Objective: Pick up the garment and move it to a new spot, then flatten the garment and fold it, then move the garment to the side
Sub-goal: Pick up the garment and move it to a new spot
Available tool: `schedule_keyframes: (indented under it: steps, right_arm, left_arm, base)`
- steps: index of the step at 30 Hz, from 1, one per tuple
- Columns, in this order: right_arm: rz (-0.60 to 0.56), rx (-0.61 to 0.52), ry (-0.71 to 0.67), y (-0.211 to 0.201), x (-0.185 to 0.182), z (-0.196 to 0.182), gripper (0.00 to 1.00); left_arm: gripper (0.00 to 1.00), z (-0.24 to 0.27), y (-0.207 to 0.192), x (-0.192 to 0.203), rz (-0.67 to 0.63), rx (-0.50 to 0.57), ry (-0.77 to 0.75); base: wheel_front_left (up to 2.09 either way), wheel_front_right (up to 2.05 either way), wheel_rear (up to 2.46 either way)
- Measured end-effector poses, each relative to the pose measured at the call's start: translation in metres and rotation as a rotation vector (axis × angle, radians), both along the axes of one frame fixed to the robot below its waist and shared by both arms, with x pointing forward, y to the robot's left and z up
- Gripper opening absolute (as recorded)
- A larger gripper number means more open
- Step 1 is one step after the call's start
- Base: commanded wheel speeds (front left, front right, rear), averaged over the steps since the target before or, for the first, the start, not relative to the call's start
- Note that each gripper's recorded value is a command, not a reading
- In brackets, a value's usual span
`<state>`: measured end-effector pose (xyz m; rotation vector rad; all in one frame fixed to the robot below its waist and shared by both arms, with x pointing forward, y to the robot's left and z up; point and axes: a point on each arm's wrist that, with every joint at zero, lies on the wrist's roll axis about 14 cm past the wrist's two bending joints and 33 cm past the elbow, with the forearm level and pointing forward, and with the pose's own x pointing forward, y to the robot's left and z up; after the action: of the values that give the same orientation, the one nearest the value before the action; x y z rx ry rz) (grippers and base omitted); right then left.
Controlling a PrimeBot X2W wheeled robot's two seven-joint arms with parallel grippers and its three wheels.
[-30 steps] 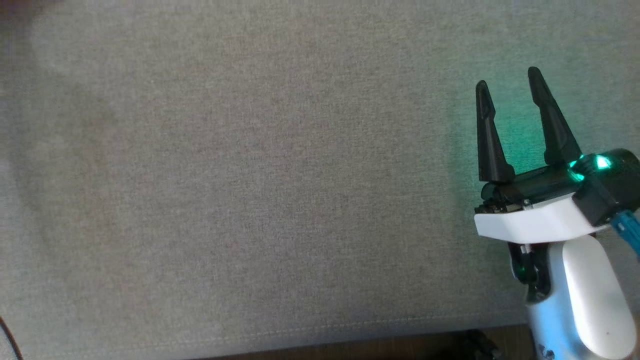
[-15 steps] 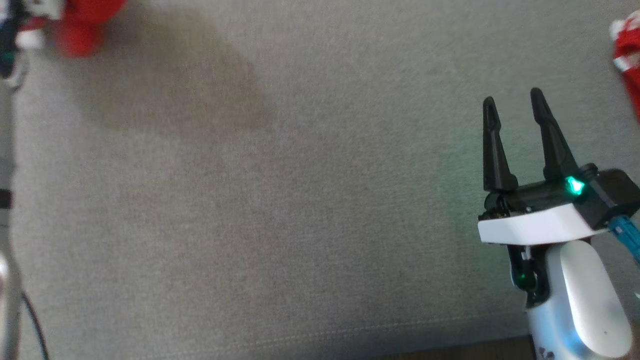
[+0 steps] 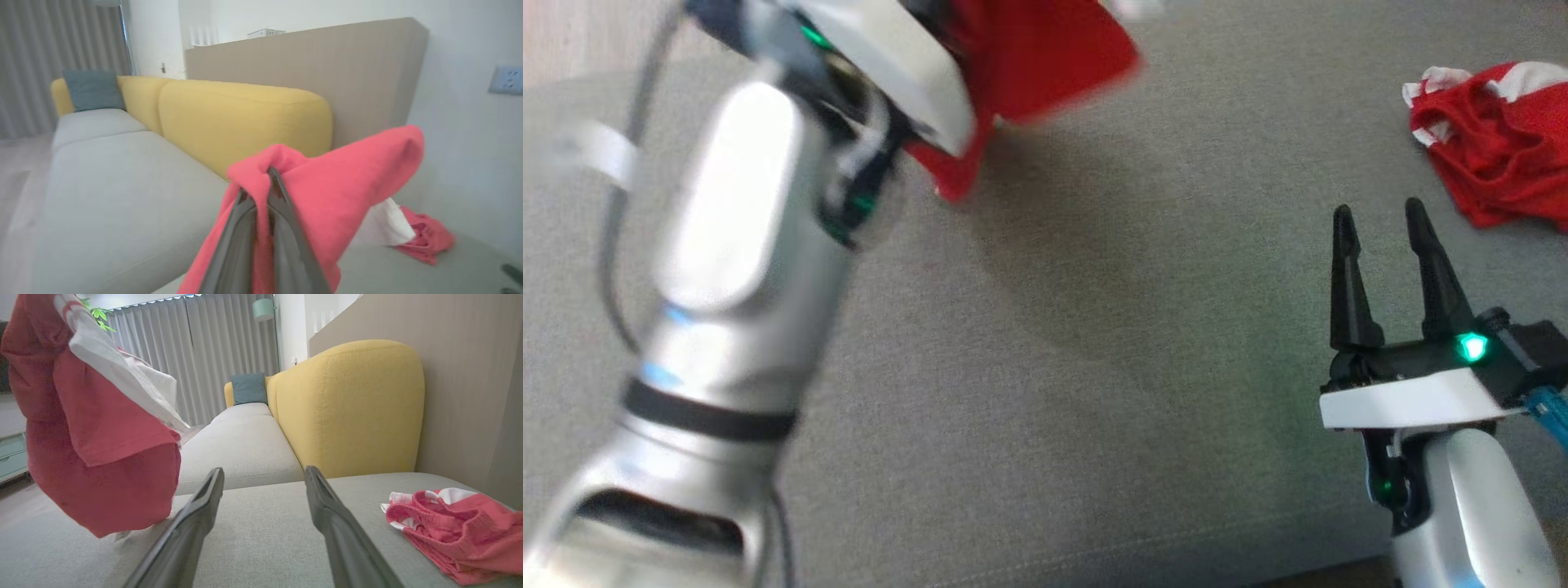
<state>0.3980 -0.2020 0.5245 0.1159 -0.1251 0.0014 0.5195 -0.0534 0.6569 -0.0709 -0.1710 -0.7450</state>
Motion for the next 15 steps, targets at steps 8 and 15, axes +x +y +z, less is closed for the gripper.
schedule_keyframes:
  steps: [8, 15]
  right_arm:
    - [-0.009, 0.021, 0.047, -0.002, -0.003, -0.018, 1.00]
    - [-0.016, 0.028, 0.083, -0.004, -0.003, -0.030, 1.00]
  left_arm:
    - [0.00, -0.062, -0.017, -0.025, 0.021, -0.199, 0.207]
    - [0.00, -0.130, 0.025, -0.012, 0.285, -0.236, 0.338]
  base:
    - [0.00, 0.00, 0.00]
    - [0.00, 0.00, 0.00]
